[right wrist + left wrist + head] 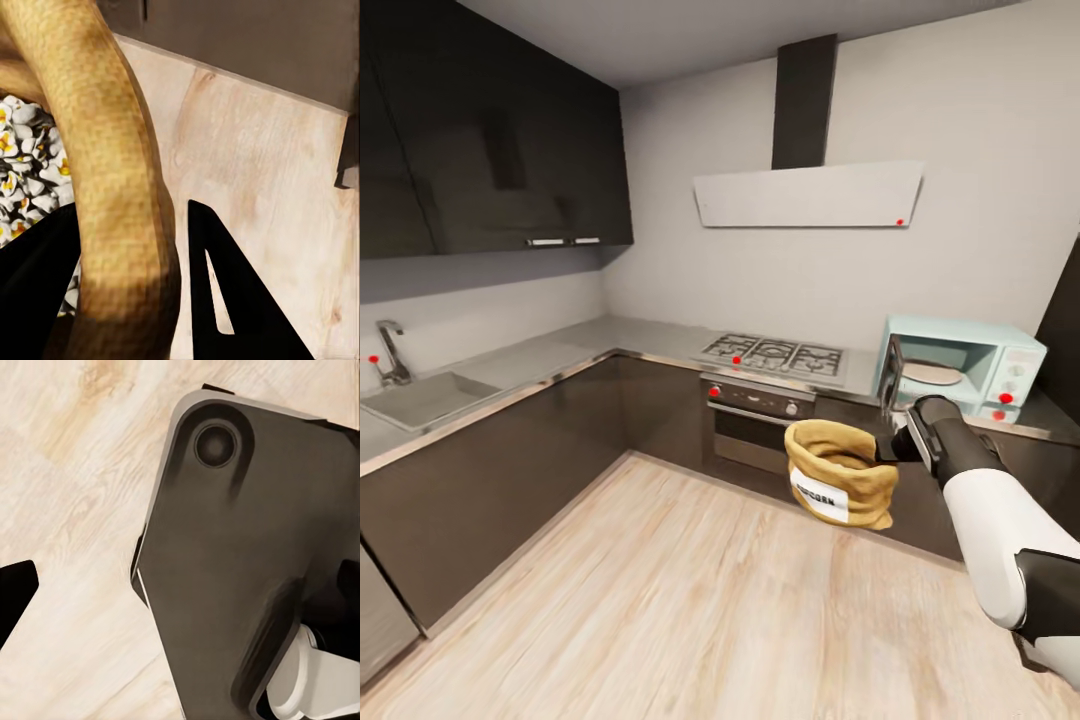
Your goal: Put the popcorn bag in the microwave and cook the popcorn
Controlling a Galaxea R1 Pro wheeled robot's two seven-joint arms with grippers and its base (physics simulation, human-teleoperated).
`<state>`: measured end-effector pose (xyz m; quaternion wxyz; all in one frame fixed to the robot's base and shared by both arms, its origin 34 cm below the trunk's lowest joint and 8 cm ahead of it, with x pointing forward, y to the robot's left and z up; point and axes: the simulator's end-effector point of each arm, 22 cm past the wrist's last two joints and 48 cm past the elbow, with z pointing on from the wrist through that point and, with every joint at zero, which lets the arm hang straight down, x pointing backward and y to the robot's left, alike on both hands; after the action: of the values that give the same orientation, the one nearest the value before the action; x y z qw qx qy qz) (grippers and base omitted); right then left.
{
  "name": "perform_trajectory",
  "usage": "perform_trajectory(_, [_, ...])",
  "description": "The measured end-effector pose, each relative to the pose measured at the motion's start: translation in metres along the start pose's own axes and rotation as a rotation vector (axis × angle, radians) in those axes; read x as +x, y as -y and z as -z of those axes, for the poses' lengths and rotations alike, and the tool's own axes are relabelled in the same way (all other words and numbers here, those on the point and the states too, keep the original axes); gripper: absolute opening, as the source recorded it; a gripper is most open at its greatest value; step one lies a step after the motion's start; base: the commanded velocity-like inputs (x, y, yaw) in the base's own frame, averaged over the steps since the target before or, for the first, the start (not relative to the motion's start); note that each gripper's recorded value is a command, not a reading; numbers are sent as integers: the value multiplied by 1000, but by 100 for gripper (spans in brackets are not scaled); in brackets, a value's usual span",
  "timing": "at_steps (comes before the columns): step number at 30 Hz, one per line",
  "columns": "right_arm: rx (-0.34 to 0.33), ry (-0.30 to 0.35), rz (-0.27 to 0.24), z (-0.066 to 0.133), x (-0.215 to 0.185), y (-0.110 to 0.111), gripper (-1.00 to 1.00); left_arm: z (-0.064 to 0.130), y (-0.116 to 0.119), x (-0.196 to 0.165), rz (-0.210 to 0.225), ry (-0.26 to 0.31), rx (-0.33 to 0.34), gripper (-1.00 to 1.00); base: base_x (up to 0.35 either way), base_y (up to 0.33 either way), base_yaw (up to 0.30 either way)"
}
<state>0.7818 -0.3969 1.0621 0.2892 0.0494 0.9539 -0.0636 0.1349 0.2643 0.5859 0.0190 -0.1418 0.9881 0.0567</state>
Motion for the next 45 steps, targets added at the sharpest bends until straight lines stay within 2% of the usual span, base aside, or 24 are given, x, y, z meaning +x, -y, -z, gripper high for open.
perform_trajectory(16, [4, 8, 0, 5, -2, 2, -100, 0, 0, -3, 4, 7, 1, 100, 115, -272, -232])
perform_trajectory(34, [3, 14, -3, 7, -4, 3, -100, 0, 0, -2, 8, 6, 0, 100, 235, -201, -6])
perform_trajectory(45, [34, 16, -19, 8, -4, 25, -100, 0, 0, -3, 10, 7, -1, 100, 48, -37, 0])
